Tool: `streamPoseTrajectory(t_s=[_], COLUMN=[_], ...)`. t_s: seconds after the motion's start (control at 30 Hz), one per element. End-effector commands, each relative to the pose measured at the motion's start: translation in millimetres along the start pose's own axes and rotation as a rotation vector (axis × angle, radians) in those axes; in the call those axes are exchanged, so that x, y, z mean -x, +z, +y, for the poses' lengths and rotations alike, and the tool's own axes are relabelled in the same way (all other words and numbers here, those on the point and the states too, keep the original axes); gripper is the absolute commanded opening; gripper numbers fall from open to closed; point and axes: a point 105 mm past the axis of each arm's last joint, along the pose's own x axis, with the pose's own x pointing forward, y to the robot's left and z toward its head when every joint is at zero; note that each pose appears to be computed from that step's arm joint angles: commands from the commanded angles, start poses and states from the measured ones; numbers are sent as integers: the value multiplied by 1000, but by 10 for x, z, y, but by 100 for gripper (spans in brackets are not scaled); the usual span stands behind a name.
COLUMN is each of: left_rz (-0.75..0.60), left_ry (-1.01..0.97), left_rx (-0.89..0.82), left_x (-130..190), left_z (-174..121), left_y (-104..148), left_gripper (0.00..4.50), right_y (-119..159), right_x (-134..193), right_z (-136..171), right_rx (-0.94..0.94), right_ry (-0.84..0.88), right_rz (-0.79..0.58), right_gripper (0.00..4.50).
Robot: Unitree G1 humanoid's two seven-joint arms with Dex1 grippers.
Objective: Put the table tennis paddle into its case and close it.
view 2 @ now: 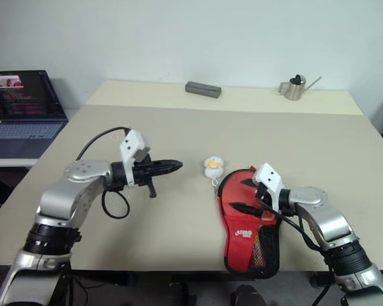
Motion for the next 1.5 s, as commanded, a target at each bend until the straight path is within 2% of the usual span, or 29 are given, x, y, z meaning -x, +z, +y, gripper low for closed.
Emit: streamPoseTrajectory(t_s=[0.03,0.3,0.4,0.77,1.0,1.33,1.5], left_rz=[-10,-4,-39,-25,-32,44,47], left_ry=[16,82,69,70,45,35,31], left_rx=[19,85,132,164,155,177,161], left_x=[-74,-319,-381,-591,-843,-1050,-1159], left_z=[31,153,142,148,92,86,68], left_y=[52,-8,29,-33,25,-122,-95], left_gripper=[0,0,55,447,447,447,447], right_y=[53,77,64,63,71,53,53], right_x=[-7,-61,-65,-95,-85,100,121], right_z=[-20,-29,-13,29,19,-59,-36], right_rx=[26,12,8,-1,8,12,4], right_ry=[-10,-17,-16,-12,-22,-75,-85], right_rz=[-22,-35,-33,-35,-37,-22,-27], right_gripper=[446,446,450,450,450,450,450])
